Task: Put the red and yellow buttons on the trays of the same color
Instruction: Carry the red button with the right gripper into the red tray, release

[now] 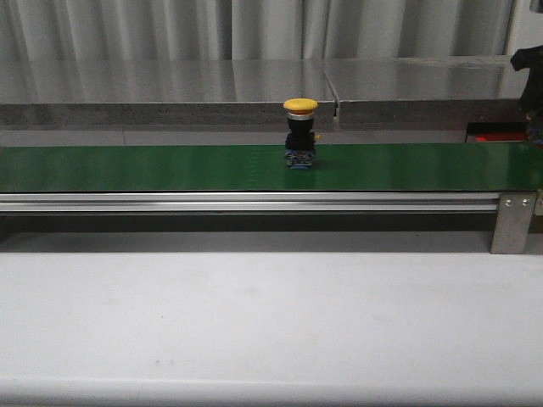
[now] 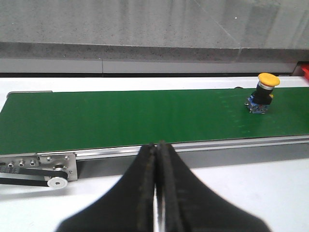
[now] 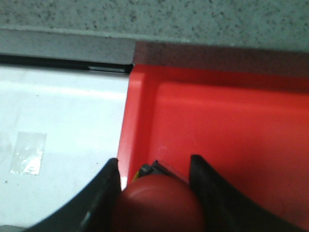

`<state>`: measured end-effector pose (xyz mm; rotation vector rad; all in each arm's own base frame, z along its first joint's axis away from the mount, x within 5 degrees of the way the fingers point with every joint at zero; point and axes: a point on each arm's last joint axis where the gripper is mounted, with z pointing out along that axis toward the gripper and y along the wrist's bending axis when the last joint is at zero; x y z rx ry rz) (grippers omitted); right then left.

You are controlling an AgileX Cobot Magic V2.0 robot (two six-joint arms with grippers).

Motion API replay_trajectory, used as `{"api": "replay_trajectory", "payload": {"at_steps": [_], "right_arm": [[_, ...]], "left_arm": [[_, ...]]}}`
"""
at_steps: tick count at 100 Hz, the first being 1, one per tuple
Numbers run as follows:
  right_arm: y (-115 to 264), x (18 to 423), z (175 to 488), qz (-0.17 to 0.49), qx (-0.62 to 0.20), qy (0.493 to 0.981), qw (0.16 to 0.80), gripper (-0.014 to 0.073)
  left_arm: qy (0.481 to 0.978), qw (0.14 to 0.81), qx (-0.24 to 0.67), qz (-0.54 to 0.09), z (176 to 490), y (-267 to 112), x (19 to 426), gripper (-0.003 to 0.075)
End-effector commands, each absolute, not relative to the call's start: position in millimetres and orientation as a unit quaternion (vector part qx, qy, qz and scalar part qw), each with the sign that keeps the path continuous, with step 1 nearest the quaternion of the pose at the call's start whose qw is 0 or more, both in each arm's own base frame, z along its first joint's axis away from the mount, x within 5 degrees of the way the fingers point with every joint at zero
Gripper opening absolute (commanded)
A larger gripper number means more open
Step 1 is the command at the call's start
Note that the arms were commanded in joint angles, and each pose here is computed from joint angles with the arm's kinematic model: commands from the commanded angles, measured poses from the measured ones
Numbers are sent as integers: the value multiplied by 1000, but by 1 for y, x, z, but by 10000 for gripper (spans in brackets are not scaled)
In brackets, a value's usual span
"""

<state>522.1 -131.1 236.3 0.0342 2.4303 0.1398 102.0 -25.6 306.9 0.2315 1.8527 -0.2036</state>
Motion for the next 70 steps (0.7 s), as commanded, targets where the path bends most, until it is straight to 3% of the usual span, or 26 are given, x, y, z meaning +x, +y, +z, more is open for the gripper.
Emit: {"api": "replay_trajectory", "payload": {"at_steps": [1, 44, 51, 63, 70], "right_arm": [[-138, 520, 280, 34, 15, 907, 420, 184], [-146, 528, 242, 49, 31, 917, 395, 209], [-146, 529, 242, 51, 32, 916, 396, 288], [-146, 529, 246, 52, 32, 914, 401, 532], [-145, 527, 249, 54, 31, 914, 400, 622]], "left_arm": [[769, 627, 84, -91, 321, -25, 105, -19], [769, 627, 84, -91, 321, -25, 105, -19], [769, 627, 84, -91, 321, -25, 105, -19], [769, 627, 84, -91, 321, -25, 105, -19], [769, 627, 84, -91, 321, -25, 105, -19]]}}
